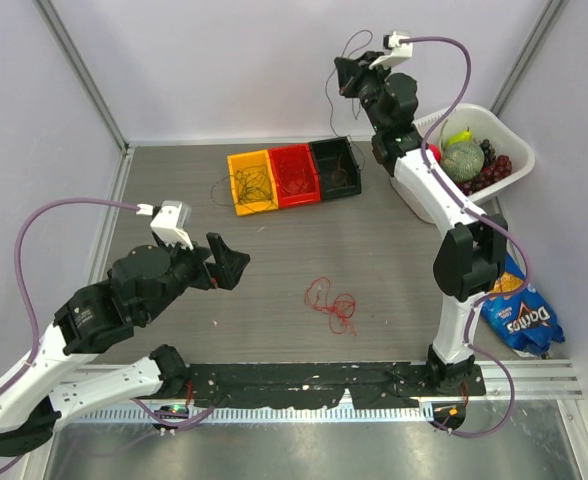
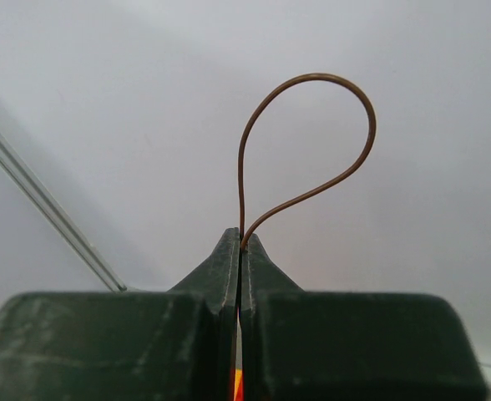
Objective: Untangle the cables
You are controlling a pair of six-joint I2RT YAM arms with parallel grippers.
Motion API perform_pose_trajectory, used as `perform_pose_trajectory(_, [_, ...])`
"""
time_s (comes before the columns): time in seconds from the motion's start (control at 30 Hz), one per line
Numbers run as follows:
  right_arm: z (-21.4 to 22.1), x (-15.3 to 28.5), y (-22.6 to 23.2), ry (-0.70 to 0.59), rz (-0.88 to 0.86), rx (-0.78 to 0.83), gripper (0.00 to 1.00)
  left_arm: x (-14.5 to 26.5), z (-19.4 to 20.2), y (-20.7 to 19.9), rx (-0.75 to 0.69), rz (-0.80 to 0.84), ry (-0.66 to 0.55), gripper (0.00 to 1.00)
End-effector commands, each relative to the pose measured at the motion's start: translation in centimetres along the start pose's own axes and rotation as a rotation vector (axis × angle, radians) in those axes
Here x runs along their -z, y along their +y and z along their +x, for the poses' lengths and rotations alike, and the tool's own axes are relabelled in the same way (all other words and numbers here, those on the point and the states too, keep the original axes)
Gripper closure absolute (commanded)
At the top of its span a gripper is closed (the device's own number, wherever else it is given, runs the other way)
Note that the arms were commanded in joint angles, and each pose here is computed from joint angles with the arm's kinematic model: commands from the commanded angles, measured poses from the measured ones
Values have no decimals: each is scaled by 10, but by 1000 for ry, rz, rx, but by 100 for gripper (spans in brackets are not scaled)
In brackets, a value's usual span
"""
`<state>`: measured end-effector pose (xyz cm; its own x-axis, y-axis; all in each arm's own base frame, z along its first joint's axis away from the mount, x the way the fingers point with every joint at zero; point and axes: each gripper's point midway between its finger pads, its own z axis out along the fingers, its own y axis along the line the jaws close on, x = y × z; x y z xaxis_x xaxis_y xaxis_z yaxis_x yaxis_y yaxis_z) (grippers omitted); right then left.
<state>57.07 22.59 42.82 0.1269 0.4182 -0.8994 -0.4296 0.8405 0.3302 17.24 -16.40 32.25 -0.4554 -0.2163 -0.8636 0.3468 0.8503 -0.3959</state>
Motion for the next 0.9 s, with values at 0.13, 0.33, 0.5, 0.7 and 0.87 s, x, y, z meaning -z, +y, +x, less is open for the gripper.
perform_pose_trajectory(0.13, [-84,2,30,-163,-58,50,99,3,-13,-5,22,20,-40,0])
perform_pose_trajectory(0.33, [-81,-7,32,-154,-73,41,99,3,-12,-5,31,21,-40,0])
perform_pose_trajectory(0.5, [-42,-14,19,-104,-68,54,99,5,-11,-6,44,27,-37,0])
perform_pose_trajectory(0.7, [1,-22,6,-45,-67,63,99,6,-9,-3,49,18,-35,0])
perform_pose_trajectory(0.87, [30,-26,-4,-1,-58,73,99,5,-7,-3,54,15,-27,0])
